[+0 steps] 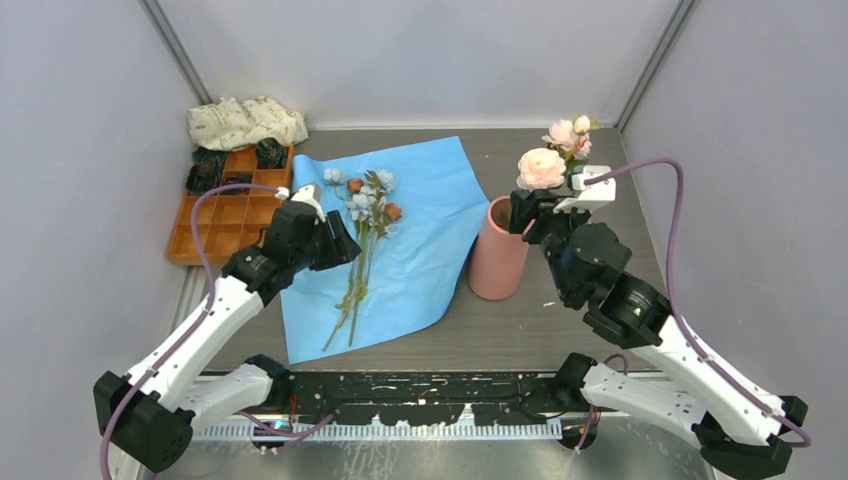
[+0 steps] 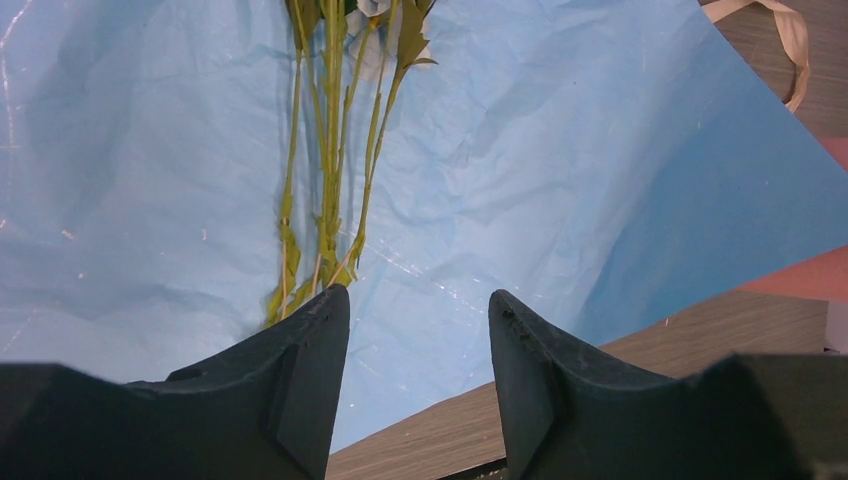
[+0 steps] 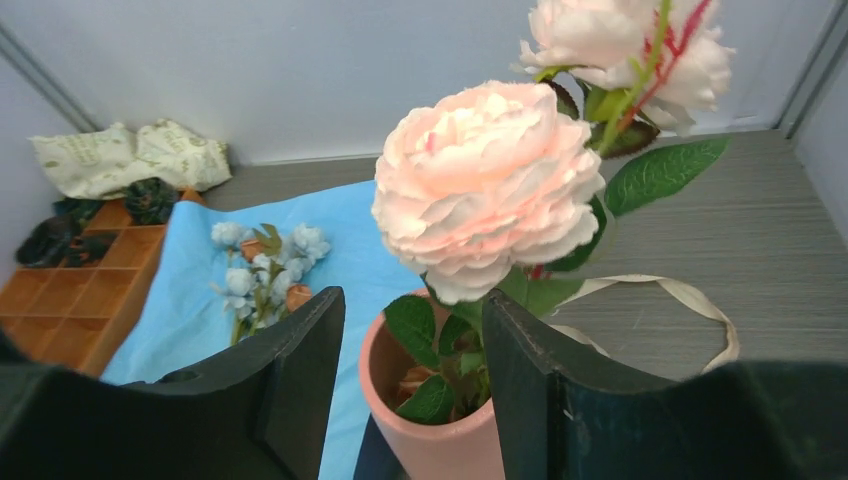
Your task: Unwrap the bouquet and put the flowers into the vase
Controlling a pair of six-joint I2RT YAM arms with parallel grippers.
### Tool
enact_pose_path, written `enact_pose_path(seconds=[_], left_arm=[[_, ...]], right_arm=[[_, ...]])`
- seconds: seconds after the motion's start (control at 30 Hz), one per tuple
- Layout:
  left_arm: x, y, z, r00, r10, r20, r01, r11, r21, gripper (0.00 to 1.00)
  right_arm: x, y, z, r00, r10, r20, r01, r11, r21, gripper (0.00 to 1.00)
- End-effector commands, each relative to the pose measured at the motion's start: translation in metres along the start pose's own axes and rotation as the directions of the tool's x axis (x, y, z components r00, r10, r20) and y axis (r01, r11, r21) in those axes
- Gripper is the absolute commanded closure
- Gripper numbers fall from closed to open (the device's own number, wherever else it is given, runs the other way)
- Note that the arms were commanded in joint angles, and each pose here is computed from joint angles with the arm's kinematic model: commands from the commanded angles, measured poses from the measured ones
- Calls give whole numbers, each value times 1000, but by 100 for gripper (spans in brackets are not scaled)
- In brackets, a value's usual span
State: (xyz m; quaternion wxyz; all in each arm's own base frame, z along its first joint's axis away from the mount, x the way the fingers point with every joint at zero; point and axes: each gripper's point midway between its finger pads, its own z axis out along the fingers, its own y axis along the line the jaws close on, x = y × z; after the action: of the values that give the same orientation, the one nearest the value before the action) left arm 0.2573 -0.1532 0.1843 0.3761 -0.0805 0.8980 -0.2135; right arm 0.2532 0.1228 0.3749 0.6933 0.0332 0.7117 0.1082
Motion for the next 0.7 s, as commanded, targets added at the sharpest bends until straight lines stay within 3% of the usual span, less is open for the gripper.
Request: enact_pose_path(seconds=[0.0,0.27,0.67], left_arm=[[-12,-16,18,999,-21,25,20,998,52,46],[10,-7,67,995,-33,-97,32,999,-18,49],[21,13,111,988,12,-156,-43,980,-194,58]], right_arm=[[-26,12,-22,992,123,20,-119,984,-132,41],[-88,41,-63,960,268,77,-214,885,-413,38],[-69,31,-64,956,290,54,-248,890,-383,48]])
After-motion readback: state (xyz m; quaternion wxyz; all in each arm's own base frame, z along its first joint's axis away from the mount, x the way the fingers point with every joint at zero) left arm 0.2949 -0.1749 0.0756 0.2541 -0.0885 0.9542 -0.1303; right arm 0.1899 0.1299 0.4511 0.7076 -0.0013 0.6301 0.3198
